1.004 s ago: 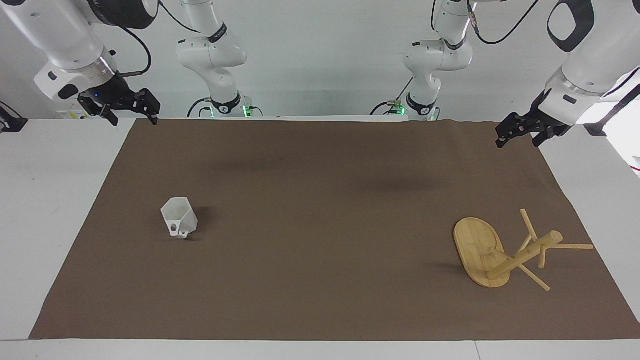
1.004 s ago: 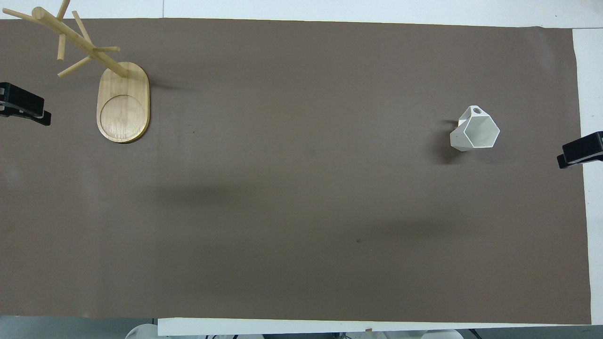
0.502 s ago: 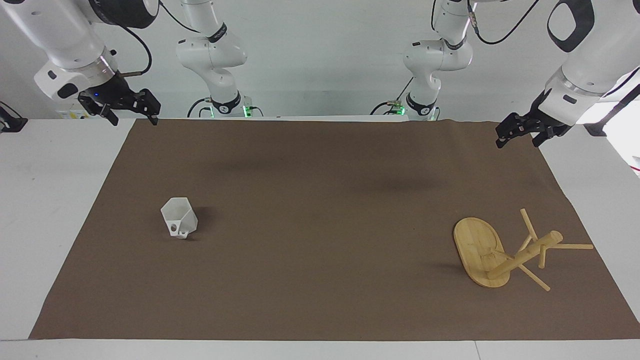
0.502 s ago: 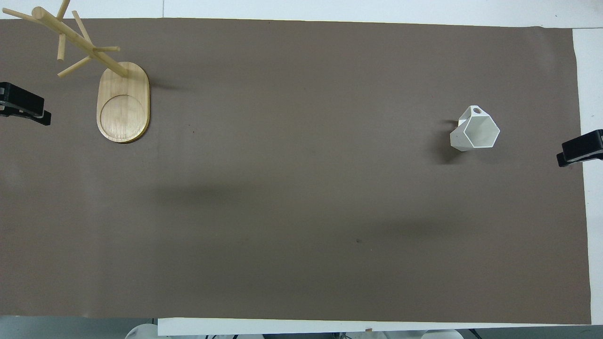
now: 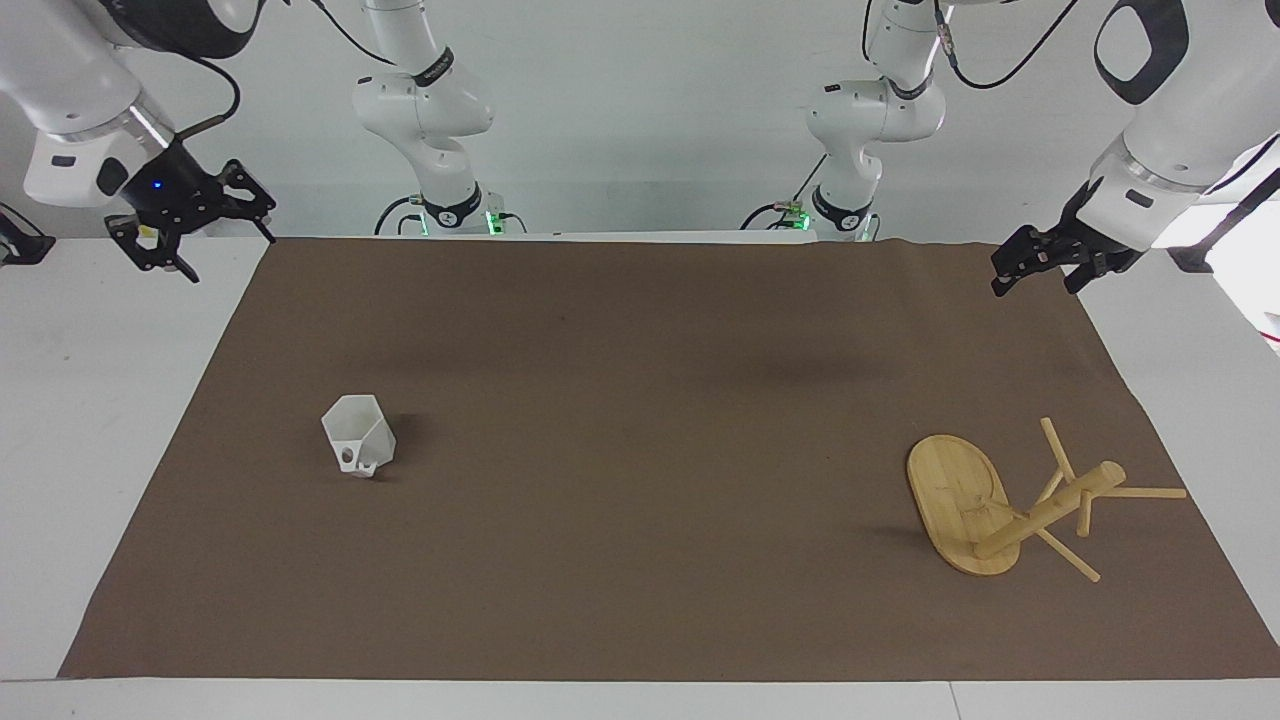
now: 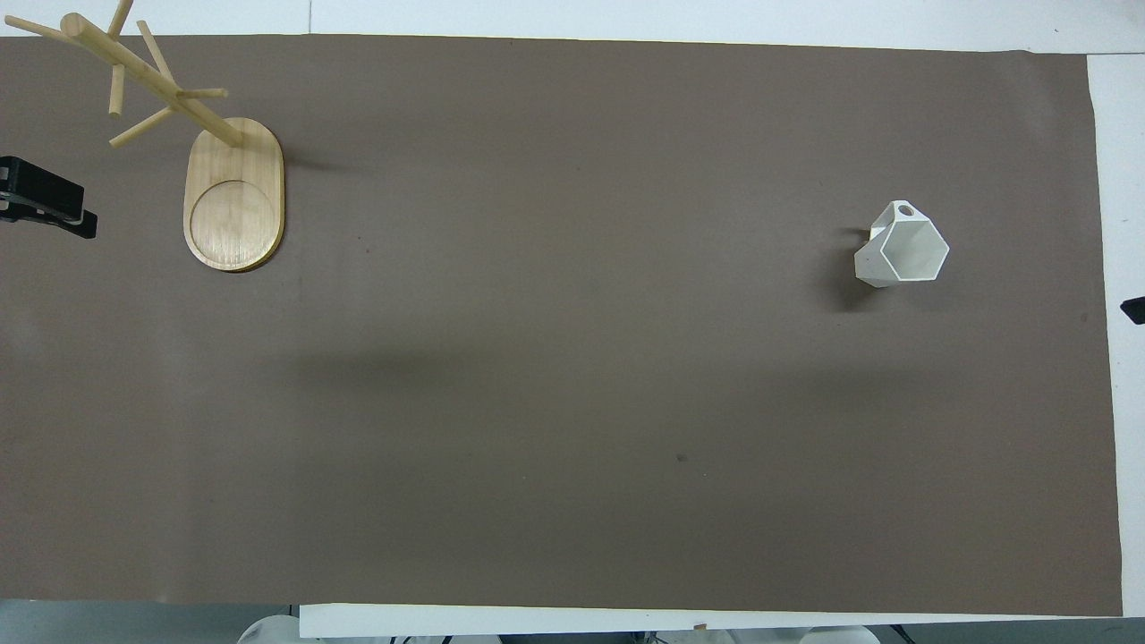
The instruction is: Hang cup on rack
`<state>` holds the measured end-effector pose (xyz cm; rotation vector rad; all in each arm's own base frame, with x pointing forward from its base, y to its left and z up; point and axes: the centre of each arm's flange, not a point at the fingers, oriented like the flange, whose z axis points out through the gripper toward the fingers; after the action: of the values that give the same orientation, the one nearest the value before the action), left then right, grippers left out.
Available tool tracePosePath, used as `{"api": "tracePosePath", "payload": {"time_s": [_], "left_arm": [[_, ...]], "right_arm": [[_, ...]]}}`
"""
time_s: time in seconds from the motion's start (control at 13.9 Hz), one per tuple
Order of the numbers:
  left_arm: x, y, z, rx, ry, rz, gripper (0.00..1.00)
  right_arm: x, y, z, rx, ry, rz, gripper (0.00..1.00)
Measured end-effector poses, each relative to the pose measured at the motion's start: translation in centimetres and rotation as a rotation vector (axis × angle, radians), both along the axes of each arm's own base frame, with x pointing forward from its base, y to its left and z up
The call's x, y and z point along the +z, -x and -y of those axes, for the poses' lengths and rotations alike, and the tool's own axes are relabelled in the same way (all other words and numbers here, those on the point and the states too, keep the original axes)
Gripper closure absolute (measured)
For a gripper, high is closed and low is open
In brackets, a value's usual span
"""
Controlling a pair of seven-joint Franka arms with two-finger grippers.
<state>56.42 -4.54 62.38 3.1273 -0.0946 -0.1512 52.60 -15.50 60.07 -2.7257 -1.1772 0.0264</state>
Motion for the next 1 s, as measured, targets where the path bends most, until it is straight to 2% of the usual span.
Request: {"api": "tracePosePath", "payload": {"time_s": [0.22,0.43,0.57,0.79,1.0], "left_arm": [[0.0,0.0,0.0,0.0,0.0,0.0,0.0],[0.0,0.0,0.0,0.0,0.0,0.0,0.0],[0.0,0.0,0.0,0.0,0.0,0.0,0.0],[0.0,0.0,0.0,0.0,0.0,0.0,0.0],[0.0,0.0,0.0,0.0,0.0,0.0,0.0]], "right_arm": [[-6.4,-1.8,6.1,0.265,-0.196,0.05,0.0],[-14.3,-3.2,9.5,0.516,-0.455,0.158,0.0],[-18.9,-4.1,10.2,0.596,-0.628,0.231,0.0],[-26.0,-6.1,10.3,0.693,-0.827,0.321,0.0],[-33.7,-8.0,9.1,0.73,-1.017,0.405,0.0]]}}
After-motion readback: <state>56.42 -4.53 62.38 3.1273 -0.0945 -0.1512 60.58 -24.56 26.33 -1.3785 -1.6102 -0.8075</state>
